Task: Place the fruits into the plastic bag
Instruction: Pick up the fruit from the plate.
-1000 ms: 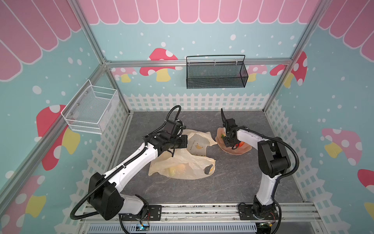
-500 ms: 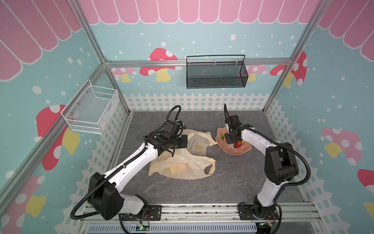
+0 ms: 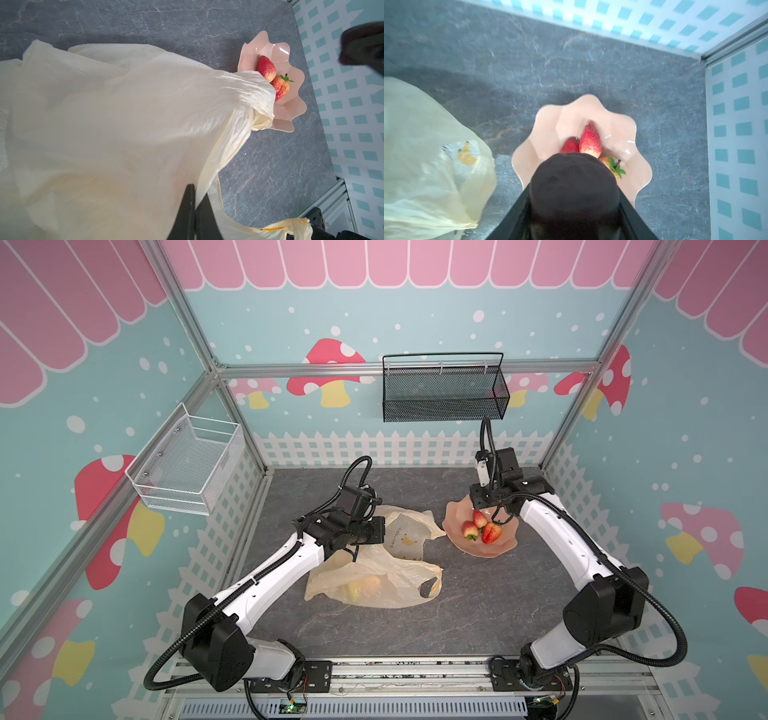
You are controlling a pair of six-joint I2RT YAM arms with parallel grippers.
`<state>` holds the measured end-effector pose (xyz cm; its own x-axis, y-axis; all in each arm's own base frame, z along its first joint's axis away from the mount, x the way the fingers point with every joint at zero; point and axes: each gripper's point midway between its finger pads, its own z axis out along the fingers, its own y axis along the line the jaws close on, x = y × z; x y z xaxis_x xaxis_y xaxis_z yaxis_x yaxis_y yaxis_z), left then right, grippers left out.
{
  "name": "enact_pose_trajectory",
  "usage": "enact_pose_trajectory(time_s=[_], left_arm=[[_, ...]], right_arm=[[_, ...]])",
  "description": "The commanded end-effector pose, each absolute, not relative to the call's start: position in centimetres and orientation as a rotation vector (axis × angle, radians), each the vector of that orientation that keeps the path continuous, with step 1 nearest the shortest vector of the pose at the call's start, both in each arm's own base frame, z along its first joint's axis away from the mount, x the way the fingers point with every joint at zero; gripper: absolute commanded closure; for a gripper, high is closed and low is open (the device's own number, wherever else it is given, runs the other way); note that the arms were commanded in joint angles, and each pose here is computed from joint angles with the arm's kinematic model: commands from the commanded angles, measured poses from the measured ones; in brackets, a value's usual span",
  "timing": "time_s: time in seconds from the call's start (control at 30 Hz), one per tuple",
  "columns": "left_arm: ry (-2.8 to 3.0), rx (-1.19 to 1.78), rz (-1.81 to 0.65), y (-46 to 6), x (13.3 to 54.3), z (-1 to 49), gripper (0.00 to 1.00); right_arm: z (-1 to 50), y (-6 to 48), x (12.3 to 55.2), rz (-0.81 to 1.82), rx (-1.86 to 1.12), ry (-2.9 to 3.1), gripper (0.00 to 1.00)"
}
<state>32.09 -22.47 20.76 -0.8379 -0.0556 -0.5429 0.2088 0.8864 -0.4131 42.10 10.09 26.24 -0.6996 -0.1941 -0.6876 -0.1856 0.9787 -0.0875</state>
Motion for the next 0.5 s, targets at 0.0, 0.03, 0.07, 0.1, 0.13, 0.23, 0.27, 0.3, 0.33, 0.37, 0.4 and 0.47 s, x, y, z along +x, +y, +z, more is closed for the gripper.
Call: enact_pose_trajectory(time_s=[0.0, 0.03, 0.07, 0.1, 0.13, 0.23, 0.27, 0.3, 0.33, 0.37, 0.4, 0.47], left_arm=[[2.452, 0.116, -0.646, -22.7, 32.8, 22.1, 1.00], [2.452, 0.116, -0.645, -22.7, 32.8, 22.1, 1.00], [2.451, 0.116, -0.646, -22.7, 32.9, 22.1, 1.00], [2.451, 0.116, -0.645, -22.7, 32.9, 22.1, 1.00], [2.452, 0.118, -0.645, -22.8, 32.8, 22.1, 1.00], [2.451, 0.121, -0.645, -22.8, 32.9, 22.1, 1.00], [2.452, 0.121, -0.646, -22.8, 32.9, 22.1, 1.00], [2.454, 0.121, -0.647, -22.8, 32.9, 22.0, 1.00], [2.453, 0.121, -0.648, -22.9, 32.9, 22.1, 1.00], [2.456, 0.123, -0.650, -22.9, 32.9, 22.0, 1.00], [2.456, 0.124, -0.651, -22.9, 32.9, 22.0, 1.00], [2.455, 0.125, -0.654, -23.0, 33.0, 22.0, 1.00]], right_arm=[[31.5, 10.5, 41.0, 0.073, -0.247, 2.271, 0.57], [32.9, 10.8, 40.9, 0.098, -0.250, 2.237, 0.57], [34.3, 10.9, 40.7, 0.117, -0.246, 2.205, 0.57], [35.2, 11.0, 40.6, 0.133, -0.243, 2.184, 0.57], [36.2, 11.0, 40.4, 0.141, -0.239, 2.162, 0.58], [37.6, 10.8, 40.0, 0.146, -0.229, 2.128, 0.59], [37.6, 10.8, 39.9, 0.147, -0.230, 2.130, 0.59], [37.4, 10.8, 39.9, 0.147, -0.231, 2.134, 0.59], [37.3, 10.9, 39.8, 0.155, -0.234, 2.137, 0.59], [37.2, 11.0, 39.8, 0.166, -0.237, 2.142, 0.59], [37.0, 11.2, 39.7, 0.179, -0.240, 2.144, 0.59], [36.9, 11.7, 39.5, 0.224, -0.243, 2.142, 0.60]])
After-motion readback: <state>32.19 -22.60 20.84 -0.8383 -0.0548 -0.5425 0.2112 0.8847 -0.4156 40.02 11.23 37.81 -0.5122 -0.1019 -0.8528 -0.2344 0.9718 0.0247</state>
